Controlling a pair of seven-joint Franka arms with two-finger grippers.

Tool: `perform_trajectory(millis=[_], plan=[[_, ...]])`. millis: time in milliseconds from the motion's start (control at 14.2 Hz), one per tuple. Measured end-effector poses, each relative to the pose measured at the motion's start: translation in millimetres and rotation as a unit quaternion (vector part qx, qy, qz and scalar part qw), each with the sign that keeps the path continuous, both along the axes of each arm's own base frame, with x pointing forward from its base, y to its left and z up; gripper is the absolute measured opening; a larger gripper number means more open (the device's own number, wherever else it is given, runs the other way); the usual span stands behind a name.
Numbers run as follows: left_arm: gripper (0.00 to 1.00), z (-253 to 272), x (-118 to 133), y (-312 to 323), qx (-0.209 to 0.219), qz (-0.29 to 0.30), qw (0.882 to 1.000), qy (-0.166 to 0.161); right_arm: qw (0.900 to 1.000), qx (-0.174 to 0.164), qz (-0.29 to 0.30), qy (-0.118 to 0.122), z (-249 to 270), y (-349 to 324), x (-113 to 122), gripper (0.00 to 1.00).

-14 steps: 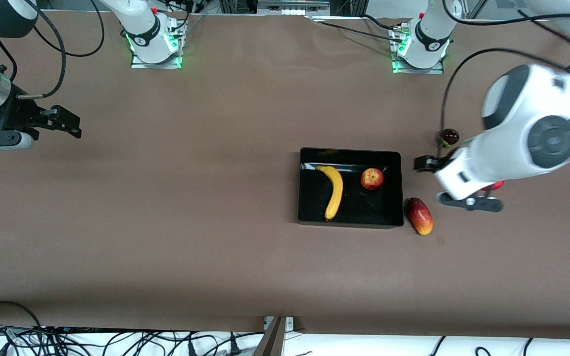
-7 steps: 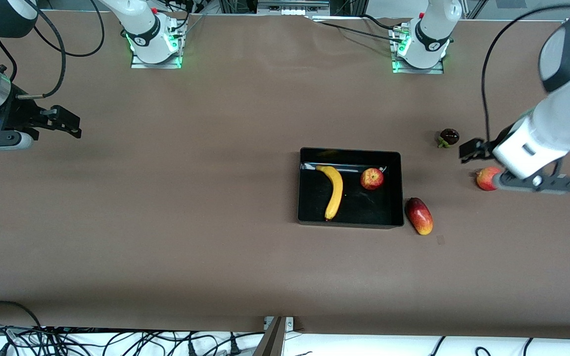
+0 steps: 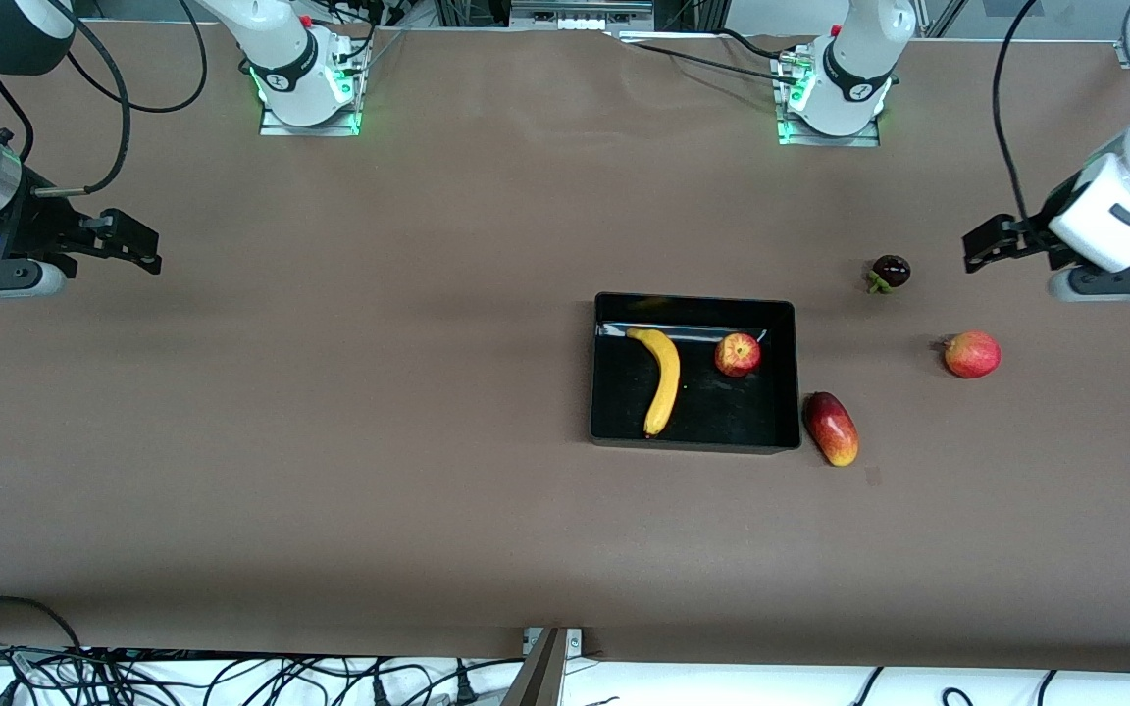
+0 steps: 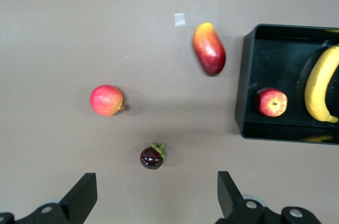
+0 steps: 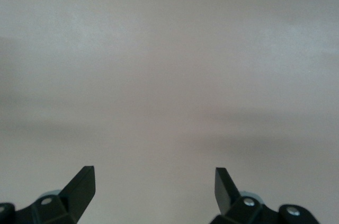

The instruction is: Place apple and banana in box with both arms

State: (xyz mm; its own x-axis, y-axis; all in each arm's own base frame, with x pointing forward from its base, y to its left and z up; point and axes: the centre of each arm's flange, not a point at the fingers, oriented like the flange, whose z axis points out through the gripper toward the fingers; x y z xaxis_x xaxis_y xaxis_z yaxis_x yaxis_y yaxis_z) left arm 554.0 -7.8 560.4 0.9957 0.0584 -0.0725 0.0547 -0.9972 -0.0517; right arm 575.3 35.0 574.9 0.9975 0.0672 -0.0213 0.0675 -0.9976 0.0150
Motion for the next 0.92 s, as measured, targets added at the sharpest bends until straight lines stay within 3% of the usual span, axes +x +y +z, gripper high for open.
perform_trajectory(millis=[915], plan=[[1.00, 0.6, -1.8, 2.8, -0.001, 0.001, 1.000, -0.003, 1.000, 0.000, -0.002, 0.000, 0.0, -2.3, 0.1, 1.00]])
